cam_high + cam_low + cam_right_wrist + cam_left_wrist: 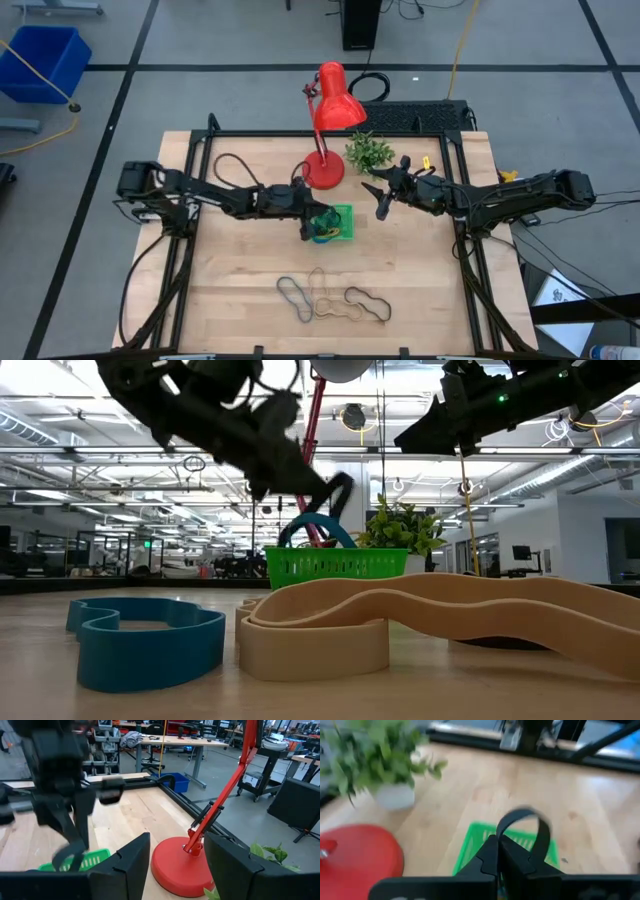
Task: Pick and place rubber bands into bin
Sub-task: Put the left black rubber band into the green bin
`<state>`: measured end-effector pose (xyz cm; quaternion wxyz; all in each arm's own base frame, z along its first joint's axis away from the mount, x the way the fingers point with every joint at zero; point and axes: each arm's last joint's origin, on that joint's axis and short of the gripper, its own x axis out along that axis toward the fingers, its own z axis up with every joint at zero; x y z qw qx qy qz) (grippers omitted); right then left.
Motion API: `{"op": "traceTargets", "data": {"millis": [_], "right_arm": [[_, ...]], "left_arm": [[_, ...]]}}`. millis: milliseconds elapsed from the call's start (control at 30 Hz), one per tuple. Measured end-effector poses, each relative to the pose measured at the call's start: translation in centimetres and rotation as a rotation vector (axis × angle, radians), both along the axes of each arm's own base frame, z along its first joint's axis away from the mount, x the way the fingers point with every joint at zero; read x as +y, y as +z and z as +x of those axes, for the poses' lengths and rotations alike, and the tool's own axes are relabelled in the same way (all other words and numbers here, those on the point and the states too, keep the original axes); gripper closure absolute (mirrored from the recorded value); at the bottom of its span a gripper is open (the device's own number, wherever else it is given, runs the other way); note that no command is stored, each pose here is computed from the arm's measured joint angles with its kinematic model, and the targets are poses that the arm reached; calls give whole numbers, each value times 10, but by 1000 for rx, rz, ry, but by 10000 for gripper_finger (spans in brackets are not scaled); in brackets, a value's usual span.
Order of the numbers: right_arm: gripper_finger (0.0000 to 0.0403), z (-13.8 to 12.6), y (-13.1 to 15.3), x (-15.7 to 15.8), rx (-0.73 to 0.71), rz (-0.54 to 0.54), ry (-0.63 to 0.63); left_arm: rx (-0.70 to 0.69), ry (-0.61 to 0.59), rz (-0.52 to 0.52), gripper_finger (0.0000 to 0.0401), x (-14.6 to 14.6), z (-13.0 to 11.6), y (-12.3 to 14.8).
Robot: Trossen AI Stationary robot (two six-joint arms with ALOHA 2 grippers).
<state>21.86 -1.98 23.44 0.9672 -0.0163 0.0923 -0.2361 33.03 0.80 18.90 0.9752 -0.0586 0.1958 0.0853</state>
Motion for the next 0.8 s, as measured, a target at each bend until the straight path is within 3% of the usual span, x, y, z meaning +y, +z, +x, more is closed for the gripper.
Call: {"op": "traceTargets", "data": {"millis": [400,500,800], "right_arm": [[222,0,0,0,0,0,0],[222,0,0,0,1,0,0],[222,0,0,0,1,0,0]], "left_arm": [[135,-13,-61,392,-1,9,-45],[146,-13,-72,395,-1,9,-48],[124,1,-104,346,-1,9,-44]]}}
